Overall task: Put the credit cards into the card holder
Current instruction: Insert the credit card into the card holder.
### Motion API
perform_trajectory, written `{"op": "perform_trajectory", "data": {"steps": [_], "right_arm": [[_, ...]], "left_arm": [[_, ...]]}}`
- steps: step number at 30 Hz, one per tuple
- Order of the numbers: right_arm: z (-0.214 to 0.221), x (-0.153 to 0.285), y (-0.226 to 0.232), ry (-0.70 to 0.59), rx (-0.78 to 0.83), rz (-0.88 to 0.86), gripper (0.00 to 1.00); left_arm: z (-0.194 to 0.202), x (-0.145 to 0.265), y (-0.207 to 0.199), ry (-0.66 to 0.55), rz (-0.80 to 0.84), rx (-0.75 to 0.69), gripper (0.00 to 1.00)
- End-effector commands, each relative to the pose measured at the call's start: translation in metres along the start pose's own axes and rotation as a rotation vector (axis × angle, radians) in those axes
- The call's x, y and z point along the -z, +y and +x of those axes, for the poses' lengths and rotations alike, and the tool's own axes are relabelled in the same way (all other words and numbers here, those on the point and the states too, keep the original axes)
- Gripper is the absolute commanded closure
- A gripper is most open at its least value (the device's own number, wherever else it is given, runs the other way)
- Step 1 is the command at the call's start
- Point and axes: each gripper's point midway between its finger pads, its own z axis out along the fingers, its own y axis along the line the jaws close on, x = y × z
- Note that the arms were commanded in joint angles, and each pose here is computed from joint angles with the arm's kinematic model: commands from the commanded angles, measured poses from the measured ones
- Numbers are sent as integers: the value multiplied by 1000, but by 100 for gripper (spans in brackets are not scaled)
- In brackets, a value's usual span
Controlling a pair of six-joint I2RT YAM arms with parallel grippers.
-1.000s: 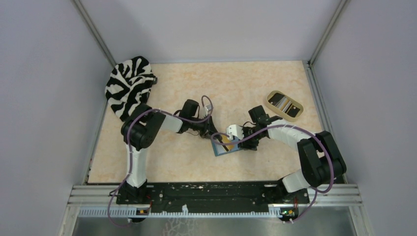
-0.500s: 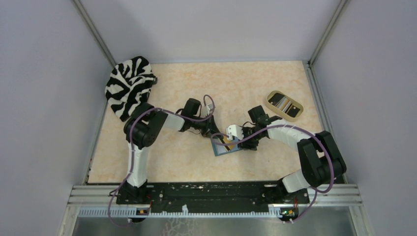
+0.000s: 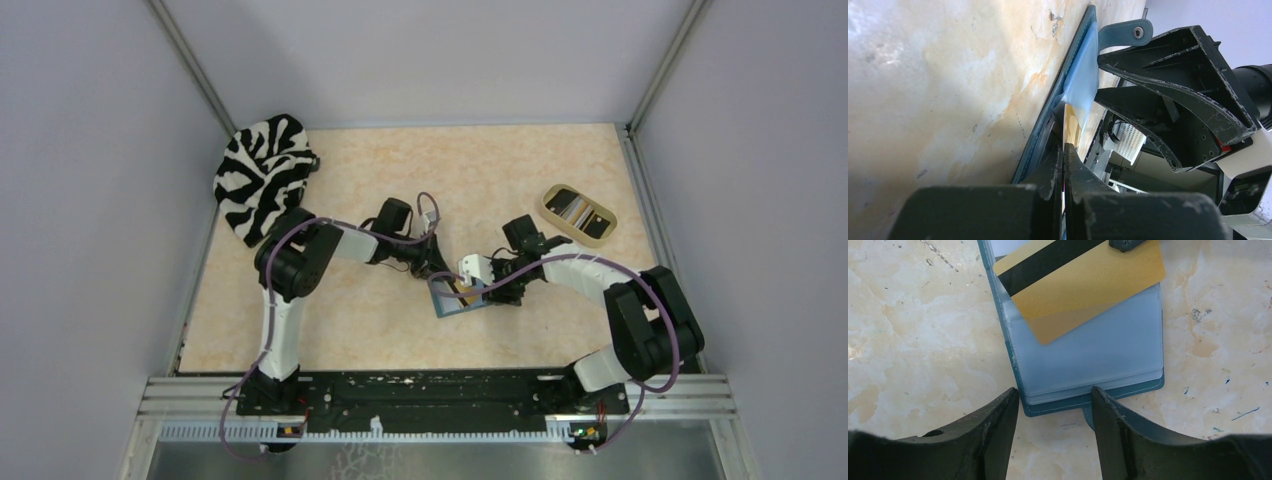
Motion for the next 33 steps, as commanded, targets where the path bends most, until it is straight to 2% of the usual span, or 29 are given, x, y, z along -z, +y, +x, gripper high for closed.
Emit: {"op": "perform_trajectory", "data": {"steps": [1, 11, 33], "right_arm": [[-8, -2, -5, -10, 23, 7, 45], [-11, -6, -5, -4, 35, 16, 46], [-18, -7, -3, -11, 60, 10, 46]], "left_arm": [[16, -7, 24, 52, -68, 37, 100], [23, -8, 30, 94, -95, 61, 100], [5, -17, 29, 91, -86, 67, 100]]}}
